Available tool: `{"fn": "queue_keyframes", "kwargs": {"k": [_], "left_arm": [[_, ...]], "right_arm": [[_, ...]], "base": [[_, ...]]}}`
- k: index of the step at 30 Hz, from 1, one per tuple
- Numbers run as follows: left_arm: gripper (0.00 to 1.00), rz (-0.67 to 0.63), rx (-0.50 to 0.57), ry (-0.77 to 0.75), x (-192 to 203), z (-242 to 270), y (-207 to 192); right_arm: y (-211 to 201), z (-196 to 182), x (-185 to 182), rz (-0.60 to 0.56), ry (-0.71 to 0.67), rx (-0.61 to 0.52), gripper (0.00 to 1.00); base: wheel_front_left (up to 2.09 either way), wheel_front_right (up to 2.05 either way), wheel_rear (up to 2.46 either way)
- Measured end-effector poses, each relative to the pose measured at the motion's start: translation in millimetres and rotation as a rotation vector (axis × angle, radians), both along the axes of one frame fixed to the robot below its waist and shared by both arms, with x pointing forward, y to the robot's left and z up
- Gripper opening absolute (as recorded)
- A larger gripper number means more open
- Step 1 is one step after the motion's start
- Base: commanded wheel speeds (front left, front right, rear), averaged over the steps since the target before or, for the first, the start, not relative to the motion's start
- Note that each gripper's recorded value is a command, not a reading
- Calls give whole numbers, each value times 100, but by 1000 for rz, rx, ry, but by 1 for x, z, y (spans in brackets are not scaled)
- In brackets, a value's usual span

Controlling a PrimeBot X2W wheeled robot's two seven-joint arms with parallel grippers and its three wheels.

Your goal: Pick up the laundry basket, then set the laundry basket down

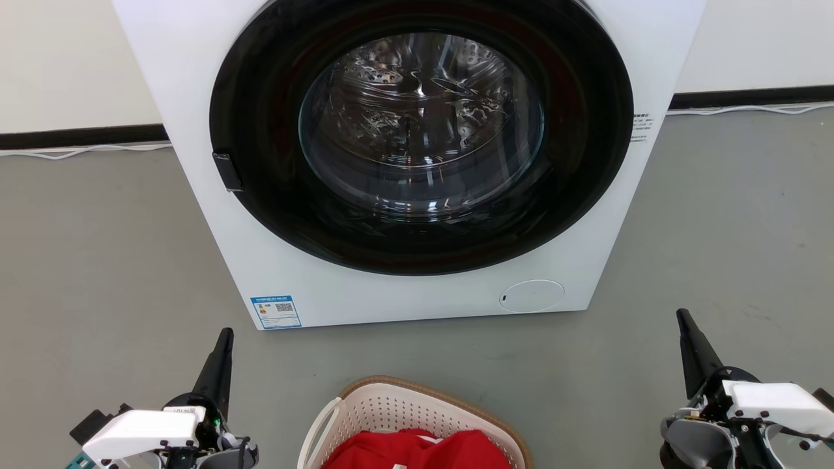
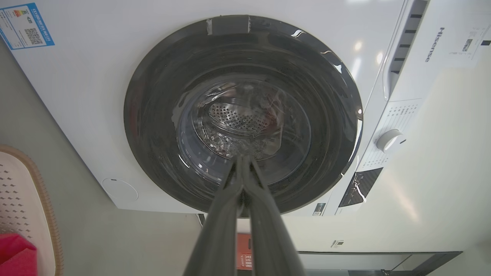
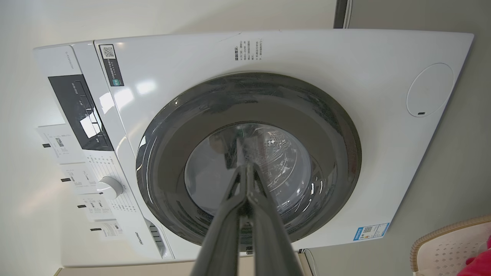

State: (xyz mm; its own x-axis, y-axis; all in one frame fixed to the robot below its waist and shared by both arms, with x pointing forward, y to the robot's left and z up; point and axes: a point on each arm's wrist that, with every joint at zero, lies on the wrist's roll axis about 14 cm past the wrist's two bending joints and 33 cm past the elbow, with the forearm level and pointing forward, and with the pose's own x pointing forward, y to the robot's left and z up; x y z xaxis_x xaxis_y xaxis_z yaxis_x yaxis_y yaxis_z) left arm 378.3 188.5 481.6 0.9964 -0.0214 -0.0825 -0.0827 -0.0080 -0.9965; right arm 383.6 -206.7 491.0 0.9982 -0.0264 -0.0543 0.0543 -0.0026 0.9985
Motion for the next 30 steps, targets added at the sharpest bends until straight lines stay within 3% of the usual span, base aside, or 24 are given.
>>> {"fn": "queue_keyframes", "kwargs": {"k": [5, 6, 8, 9, 10, 30], "left_arm": [[0, 0, 0, 0, 0, 0, 0], [100, 2, -2, 10, -1, -3, 0], [100, 3, -9, 49, -6, -16, -1], [0, 3, -12, 72, -10, -23, -2], [100, 5, -14, 94, -14, -30, -2], [100, 10, 37, 93, -15, -29, -7]], "right_arm": [[0, 0, 0, 0, 0, 0, 0], [0, -3, -1, 1, 8, 1, 100], [2, -16, -6, 1, 47, 7, 100], [2, -24, -11, 0, 73, 11, 0], [3, -31, -15, -1, 94, 15, 100], [9, -26, -14, 4, 78, -29, 100]], "base": [[0, 0, 0], [0, 0, 0], [0, 0, 0], [0, 0, 0], [0, 0, 0], [0, 0, 0]]}}
